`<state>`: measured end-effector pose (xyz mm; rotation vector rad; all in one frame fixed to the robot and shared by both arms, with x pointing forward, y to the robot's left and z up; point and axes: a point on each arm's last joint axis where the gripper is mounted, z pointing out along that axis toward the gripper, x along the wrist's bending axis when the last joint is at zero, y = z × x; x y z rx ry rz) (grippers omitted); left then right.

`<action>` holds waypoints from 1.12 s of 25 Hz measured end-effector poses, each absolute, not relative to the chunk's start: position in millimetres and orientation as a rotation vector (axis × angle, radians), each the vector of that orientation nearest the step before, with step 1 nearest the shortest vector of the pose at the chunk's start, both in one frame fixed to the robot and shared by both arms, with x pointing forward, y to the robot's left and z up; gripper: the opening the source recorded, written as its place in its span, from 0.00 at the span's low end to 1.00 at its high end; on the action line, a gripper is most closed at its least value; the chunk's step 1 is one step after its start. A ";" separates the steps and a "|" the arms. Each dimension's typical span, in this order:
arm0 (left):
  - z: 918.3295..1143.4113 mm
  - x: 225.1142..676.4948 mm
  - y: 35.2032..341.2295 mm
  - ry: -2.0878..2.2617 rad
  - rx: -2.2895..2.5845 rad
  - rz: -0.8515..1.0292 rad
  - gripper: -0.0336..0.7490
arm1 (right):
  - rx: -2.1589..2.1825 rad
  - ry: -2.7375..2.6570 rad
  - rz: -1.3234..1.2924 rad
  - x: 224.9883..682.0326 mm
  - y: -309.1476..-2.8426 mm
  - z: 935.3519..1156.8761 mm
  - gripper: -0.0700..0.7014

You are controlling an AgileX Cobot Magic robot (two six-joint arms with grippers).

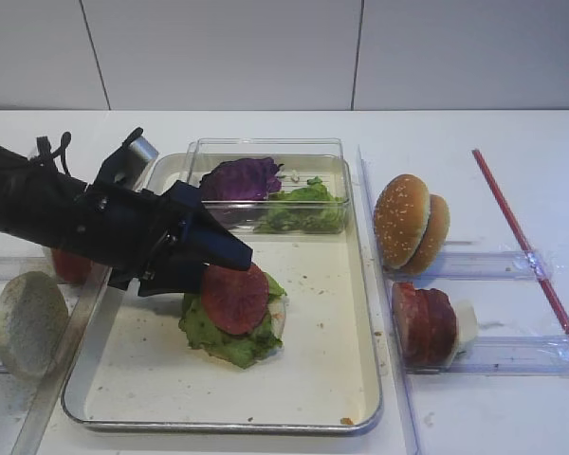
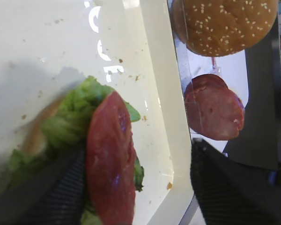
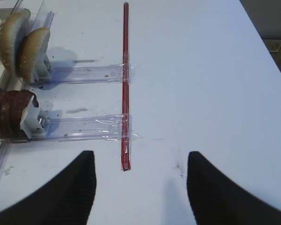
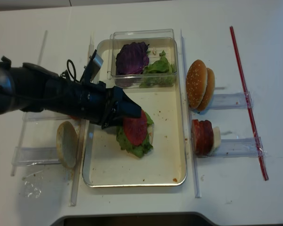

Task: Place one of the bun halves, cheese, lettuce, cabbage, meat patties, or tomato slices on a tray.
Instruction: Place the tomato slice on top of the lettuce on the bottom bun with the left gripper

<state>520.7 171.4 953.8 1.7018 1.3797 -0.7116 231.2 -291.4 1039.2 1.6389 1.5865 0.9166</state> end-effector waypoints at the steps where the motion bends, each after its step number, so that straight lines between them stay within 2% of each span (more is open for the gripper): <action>1: 953.8 520.7 171.4 1.380 1.702 -0.712 0.59 | 1.639 1.587 0.917 231.2 -291.4 1039.2 0.67; 9: 955.7 520.1 172.1 1.374 1.715 -0.694 0.60 | 1.641 1.584 0.915 231.2 -291.6 1039.2 0.67; 13: 969.0 518.0 175.6 1.365 1.746 -0.597 0.60 | 1.643 1.583 0.916 231.2 -291.6 1039.2 0.67; 19: 978.1 515.2 179.6 1.365 1.830 -0.554 0.60 | 1.646 1.580 0.918 231.2 -291.6 1039.2 0.67; 28: 1010.0 532.6 185.9 1.387 1.966 -0.421 0.60 | 1.654 1.577 0.921 231.1 -291.6 1039.1 0.67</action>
